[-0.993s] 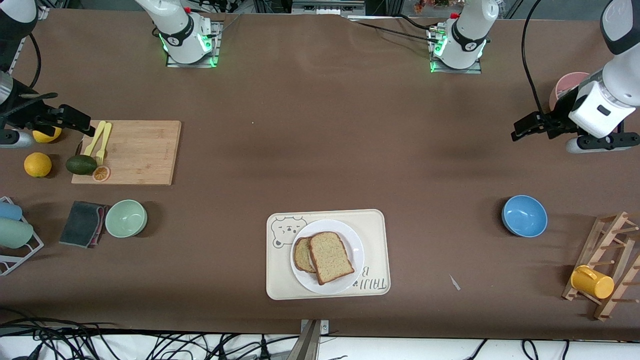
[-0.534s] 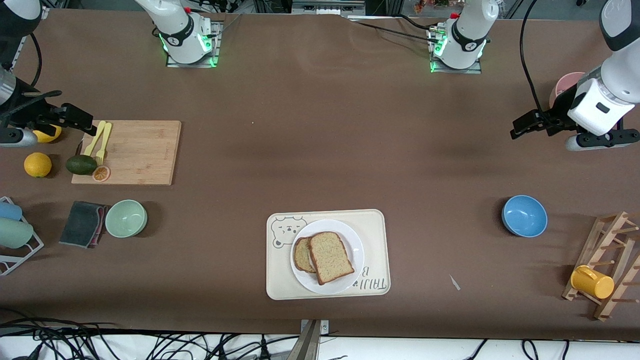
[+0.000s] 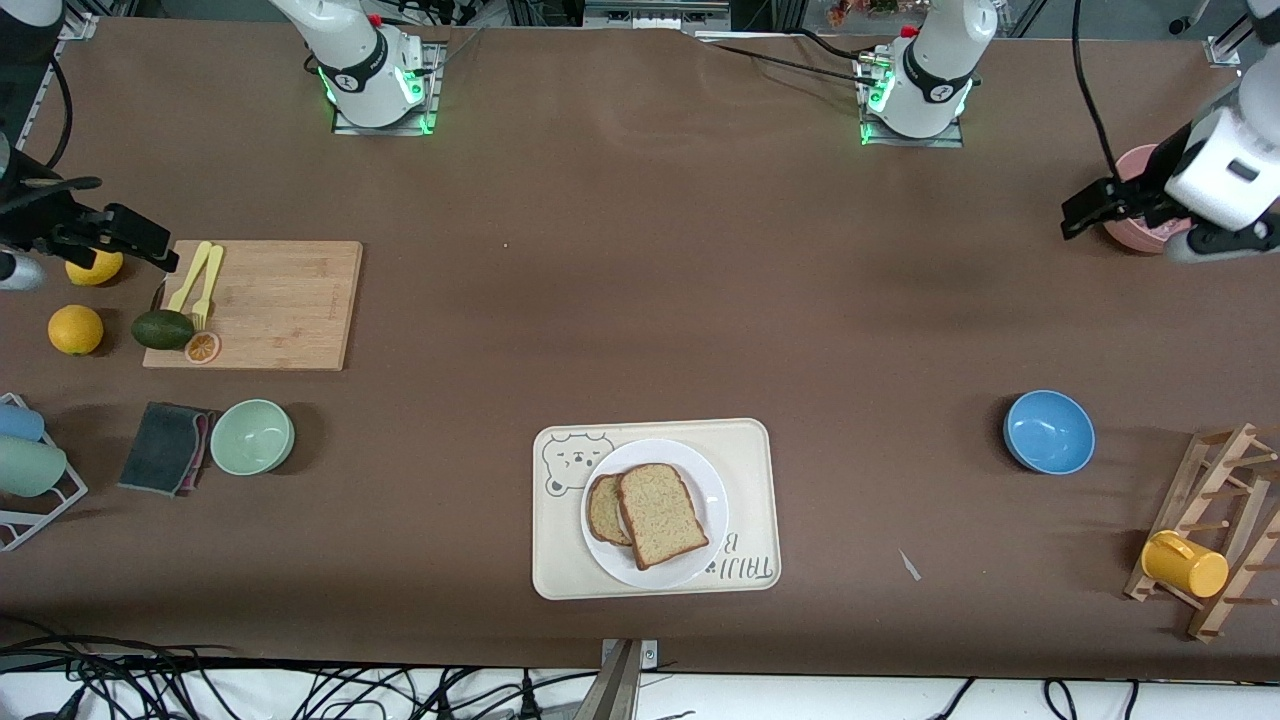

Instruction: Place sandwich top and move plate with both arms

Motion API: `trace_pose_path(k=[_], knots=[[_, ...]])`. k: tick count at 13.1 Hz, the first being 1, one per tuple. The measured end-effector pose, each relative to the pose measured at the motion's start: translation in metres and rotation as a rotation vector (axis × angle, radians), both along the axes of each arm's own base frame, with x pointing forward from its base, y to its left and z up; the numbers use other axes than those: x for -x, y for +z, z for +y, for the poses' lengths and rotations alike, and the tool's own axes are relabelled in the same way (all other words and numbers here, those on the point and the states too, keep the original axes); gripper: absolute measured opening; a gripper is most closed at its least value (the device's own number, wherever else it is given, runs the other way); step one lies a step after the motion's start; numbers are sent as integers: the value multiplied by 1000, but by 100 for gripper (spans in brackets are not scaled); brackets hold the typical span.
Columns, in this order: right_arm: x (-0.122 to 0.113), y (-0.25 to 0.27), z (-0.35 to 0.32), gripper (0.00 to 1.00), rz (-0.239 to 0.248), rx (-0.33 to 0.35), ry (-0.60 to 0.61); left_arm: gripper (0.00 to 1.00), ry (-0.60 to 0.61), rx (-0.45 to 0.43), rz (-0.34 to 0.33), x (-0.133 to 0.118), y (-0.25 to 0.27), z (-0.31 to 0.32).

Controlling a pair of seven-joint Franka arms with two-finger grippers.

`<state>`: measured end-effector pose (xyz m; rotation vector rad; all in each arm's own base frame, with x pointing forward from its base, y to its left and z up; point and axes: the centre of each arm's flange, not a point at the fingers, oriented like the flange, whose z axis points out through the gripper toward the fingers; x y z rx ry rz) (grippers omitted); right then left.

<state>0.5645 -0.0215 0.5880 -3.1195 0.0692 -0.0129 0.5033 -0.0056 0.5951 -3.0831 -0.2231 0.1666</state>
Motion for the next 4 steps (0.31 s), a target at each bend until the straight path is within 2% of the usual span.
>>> trace_pose_path(k=[2, 4], knots=[[0, 3, 0, 100, -5, 0, -3, 100, -1, -3, -8, 13, 15, -1], [0, 2, 0, 100, 0, 0, -4, 100, -5, -4, -9, 14, 16, -4]])
